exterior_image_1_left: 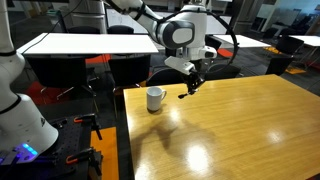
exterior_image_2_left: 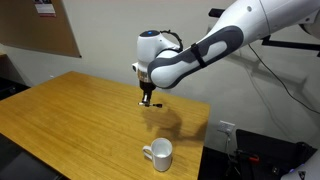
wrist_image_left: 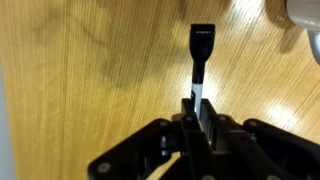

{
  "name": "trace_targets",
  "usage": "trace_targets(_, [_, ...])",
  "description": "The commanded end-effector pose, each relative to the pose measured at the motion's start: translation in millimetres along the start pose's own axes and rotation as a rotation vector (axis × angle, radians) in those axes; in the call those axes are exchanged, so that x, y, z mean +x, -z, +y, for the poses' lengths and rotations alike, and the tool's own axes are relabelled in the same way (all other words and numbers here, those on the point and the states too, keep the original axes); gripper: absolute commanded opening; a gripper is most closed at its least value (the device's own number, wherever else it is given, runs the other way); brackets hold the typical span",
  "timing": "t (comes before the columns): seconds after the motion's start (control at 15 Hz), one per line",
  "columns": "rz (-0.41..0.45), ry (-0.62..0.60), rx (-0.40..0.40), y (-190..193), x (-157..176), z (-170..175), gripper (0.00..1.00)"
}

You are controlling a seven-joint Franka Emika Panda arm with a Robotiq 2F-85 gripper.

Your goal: Put the marker inside the mug cup

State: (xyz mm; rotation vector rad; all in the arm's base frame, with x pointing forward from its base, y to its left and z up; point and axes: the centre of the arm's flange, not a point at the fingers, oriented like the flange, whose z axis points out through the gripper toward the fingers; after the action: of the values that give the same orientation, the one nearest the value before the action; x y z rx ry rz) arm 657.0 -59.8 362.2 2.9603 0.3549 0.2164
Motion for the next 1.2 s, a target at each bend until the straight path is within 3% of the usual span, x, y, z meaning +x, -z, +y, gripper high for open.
trace_targets(0.0, [-0.023, -0.01, -0.047, 24, -8, -17, 0.03])
trace_targets(1.13, [0.079, -0.087, -0.35, 25, 11, -73, 0.03])
